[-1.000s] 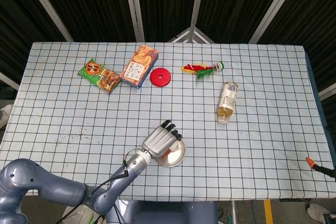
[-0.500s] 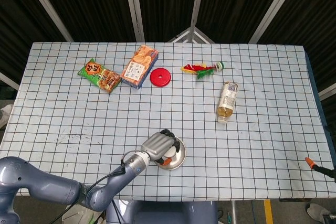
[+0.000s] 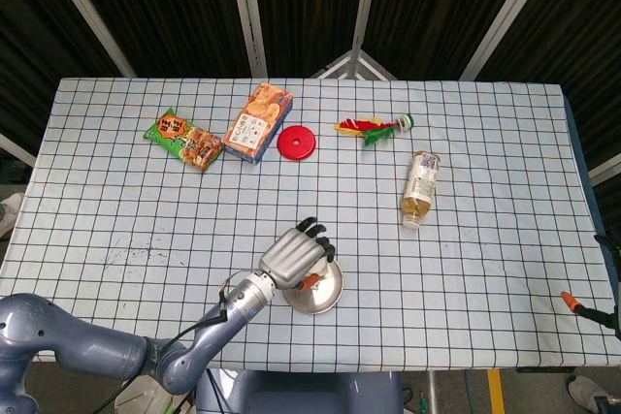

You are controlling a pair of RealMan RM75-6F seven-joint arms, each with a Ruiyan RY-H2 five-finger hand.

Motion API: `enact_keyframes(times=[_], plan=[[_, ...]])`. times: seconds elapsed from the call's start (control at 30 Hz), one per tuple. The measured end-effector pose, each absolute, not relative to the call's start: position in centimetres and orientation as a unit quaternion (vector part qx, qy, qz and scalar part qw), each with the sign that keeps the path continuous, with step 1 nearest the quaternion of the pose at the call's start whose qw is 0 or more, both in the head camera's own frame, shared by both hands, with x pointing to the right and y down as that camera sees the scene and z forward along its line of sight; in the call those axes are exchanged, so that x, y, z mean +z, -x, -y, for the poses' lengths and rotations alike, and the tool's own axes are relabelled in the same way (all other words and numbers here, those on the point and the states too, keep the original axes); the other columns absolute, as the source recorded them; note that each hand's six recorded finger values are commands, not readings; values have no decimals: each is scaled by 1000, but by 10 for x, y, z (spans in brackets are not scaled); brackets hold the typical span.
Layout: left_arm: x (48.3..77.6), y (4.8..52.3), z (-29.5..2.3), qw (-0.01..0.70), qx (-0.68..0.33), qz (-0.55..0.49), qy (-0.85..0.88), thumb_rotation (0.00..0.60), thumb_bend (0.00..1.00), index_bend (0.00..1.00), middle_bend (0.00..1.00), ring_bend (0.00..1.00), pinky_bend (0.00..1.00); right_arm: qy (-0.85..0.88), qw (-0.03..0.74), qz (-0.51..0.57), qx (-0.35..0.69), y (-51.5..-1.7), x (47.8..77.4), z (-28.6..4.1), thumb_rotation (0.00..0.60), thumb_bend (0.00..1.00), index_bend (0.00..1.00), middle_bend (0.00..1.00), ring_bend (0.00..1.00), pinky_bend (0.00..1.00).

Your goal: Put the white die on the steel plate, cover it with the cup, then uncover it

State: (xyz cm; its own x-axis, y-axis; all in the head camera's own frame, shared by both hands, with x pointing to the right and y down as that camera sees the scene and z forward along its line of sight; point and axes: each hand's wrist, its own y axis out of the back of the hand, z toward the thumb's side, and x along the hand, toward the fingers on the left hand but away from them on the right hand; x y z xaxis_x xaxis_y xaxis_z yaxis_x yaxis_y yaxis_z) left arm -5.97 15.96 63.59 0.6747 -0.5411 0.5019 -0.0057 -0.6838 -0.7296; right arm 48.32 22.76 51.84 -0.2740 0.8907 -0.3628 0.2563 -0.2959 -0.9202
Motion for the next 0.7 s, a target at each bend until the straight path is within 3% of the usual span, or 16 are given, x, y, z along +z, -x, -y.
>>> enact_keyframes(times=[0.27,0.47,0.7], plan=[[591,89,-116,338,-347,-256,836,600,512,410,388,166,98,540,266,532,596,-483,518,-228,600,96,213,121,136,72],[566,176,-68,381,-413,-302,770,600,509,411,388,166,98,544,271,531,591,-477,516,-228,600,96,213,120,136,72],[591,274,-57,348,-500,-322,724,600,506,412,386,165,98,549,270,522,595,-473,522,-227,600,96,213,120,136,72]])
